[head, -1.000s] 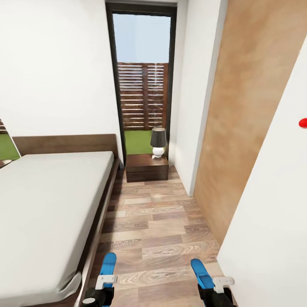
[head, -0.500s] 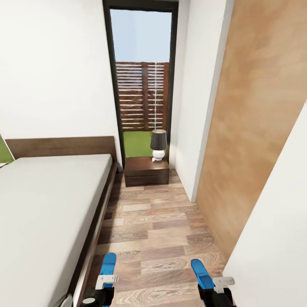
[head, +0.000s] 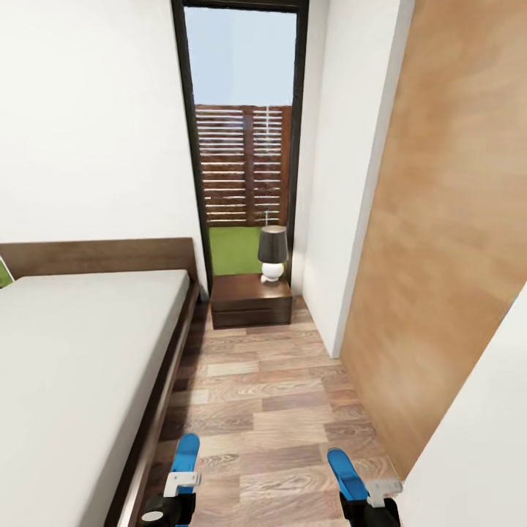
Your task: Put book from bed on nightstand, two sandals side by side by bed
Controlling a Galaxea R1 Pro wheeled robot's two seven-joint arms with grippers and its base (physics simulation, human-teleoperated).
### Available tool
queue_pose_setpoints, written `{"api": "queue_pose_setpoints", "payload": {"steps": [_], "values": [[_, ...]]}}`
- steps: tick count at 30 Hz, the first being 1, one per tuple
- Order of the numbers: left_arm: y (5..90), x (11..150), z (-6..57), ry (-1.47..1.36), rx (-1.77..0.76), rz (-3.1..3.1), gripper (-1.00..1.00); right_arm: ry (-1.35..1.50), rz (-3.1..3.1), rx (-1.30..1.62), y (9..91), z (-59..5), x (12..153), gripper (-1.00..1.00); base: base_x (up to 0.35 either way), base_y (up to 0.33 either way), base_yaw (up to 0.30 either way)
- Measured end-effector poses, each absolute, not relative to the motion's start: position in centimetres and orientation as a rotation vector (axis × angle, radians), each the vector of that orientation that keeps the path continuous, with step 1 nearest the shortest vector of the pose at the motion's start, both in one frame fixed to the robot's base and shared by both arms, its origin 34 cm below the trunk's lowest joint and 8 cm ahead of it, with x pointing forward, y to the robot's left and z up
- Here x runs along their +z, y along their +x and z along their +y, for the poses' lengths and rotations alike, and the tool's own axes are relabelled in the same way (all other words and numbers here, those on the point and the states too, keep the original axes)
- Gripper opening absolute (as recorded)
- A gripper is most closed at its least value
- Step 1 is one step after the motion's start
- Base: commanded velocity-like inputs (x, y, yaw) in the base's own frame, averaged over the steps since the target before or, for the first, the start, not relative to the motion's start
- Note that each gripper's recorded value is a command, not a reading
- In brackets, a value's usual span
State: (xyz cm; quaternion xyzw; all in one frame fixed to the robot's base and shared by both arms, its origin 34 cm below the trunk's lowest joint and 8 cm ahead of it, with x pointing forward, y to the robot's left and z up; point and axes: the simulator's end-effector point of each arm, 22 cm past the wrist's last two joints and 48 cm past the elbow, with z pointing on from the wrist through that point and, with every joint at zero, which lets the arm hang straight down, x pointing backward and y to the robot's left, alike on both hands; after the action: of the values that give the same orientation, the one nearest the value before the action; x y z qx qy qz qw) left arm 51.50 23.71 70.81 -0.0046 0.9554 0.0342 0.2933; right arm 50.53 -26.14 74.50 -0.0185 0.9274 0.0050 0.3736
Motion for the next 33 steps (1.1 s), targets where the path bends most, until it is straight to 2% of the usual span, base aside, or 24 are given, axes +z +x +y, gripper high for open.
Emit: {"api": "queue_pose_setpoints", "payload": {"steps": [33], "values": [[51.50, 70.80, 23.71, -0.012, 0.091, 2.545, -1.00, -0.049, 2.380, 0.013, 50.35, -26.13, 74.33, -1.00, 0.324, -0.021, 0.000]]}}
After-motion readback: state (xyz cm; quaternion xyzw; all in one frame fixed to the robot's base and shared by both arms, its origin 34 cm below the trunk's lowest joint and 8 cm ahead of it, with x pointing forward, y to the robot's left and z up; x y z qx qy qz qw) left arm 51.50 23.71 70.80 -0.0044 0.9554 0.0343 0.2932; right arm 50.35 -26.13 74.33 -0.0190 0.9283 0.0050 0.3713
